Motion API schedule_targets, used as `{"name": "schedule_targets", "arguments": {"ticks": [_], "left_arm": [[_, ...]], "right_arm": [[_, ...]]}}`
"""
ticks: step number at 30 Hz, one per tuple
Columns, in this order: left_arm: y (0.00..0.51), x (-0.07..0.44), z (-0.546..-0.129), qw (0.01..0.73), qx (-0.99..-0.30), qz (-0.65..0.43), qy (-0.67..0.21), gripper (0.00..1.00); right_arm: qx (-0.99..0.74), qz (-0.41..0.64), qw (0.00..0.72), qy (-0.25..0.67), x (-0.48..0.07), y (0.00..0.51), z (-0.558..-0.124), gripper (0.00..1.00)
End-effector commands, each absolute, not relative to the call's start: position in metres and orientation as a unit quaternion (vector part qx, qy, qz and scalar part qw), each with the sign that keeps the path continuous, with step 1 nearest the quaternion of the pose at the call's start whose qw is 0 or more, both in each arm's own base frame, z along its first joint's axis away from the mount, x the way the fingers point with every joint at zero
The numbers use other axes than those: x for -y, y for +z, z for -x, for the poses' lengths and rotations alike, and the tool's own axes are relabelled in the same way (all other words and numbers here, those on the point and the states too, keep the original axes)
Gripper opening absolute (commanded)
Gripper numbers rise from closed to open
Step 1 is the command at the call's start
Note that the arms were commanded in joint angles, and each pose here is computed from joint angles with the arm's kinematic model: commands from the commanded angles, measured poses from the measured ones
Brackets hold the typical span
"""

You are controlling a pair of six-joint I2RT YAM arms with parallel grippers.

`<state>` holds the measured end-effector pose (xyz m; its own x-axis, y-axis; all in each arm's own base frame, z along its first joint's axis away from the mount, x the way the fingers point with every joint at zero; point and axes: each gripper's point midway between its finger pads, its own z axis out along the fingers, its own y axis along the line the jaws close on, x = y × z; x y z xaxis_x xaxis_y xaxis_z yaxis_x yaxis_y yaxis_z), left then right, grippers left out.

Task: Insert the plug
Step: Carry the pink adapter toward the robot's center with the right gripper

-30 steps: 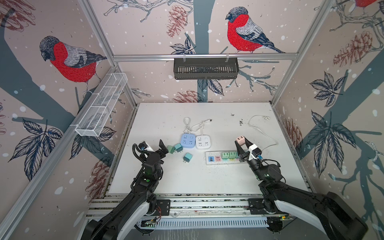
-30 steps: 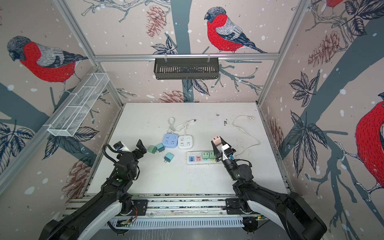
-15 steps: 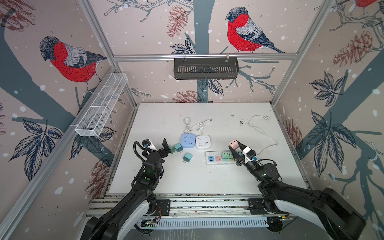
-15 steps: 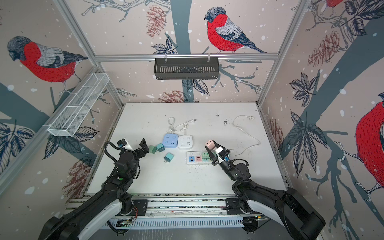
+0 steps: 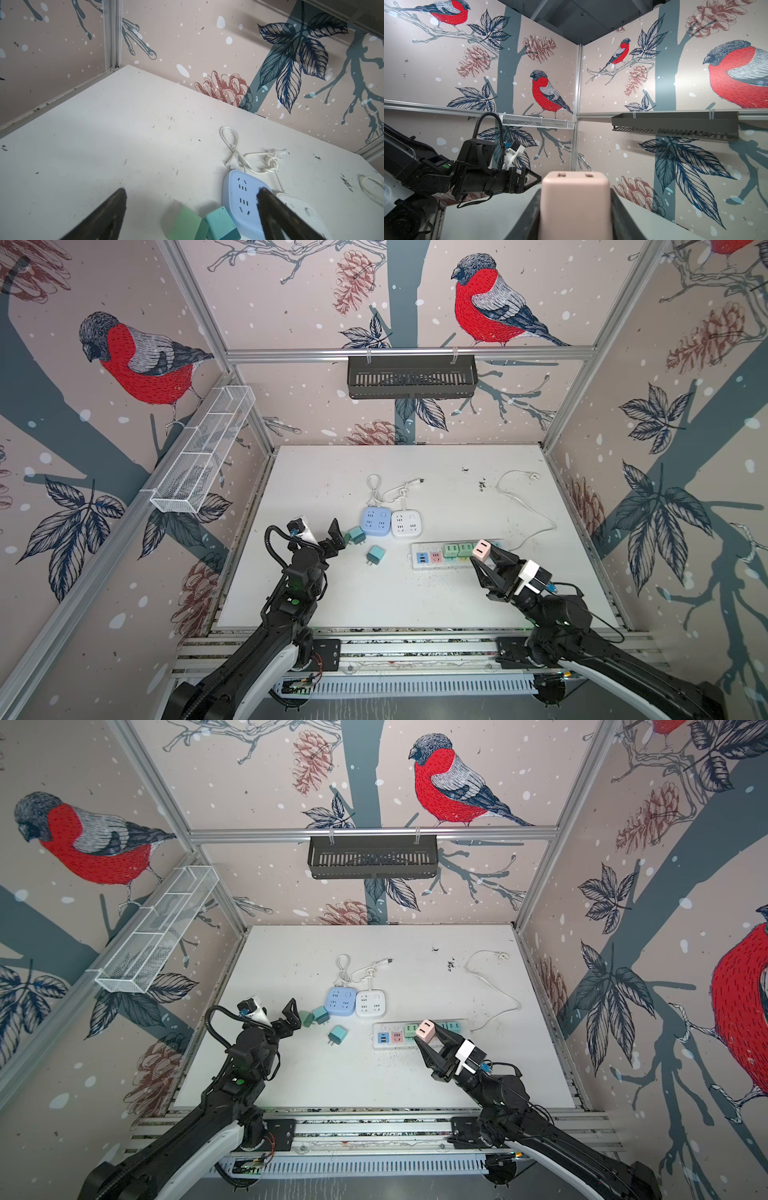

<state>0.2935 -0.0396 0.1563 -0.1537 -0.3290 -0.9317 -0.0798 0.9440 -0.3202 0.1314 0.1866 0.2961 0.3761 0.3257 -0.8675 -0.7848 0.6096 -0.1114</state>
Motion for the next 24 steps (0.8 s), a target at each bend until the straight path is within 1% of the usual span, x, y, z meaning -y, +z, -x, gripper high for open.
{"name": "schedule_targets", "arguments": {"ticks": [1,4,6,11,16,19,21,24], "left_arm": [[0.169,0.051,-0.297,0.649,-0.743,0.110,-0.121,0.97],[0.170,0.057,-0.299,0.649,-0.743,0.097,-0.129,0.97],[0.169,0.060,-0.301,0.648,-0.745,0.089,-0.131,0.97],[0.171,0.069,-0.308,0.647,-0.747,0.069,-0.139,0.97],[0.173,0.080,-0.301,0.647,-0.744,0.043,-0.161,0.95],[0.176,0.080,-0.290,0.655,-0.733,0.039,-0.179,0.94],[0.177,0.090,-0.284,0.641,-0.740,0.023,-0.204,0.90],[0.190,0.116,-0.272,0.607,-0.748,-0.019,-0.269,0.84]], "right_arm": [[-0.497,0.308,0.754,0.300,-0.197,0.227,-0.146,0.03],[-0.454,0.342,0.766,0.301,-0.202,0.237,-0.133,0.03],[-0.417,0.352,0.784,0.295,-0.202,0.245,-0.125,0.06],[-0.413,0.370,0.795,0.245,-0.206,0.252,-0.134,0.04],[-0.402,0.411,0.779,0.252,-0.225,0.245,-0.133,0.04],[-0.426,0.422,0.762,0.243,-0.236,0.237,-0.145,0.03],[-0.439,0.427,0.752,0.245,-0.242,0.233,-0.150,0.03],[-0.438,0.451,0.732,0.263,-0.252,0.224,-0.146,0.03]]}}
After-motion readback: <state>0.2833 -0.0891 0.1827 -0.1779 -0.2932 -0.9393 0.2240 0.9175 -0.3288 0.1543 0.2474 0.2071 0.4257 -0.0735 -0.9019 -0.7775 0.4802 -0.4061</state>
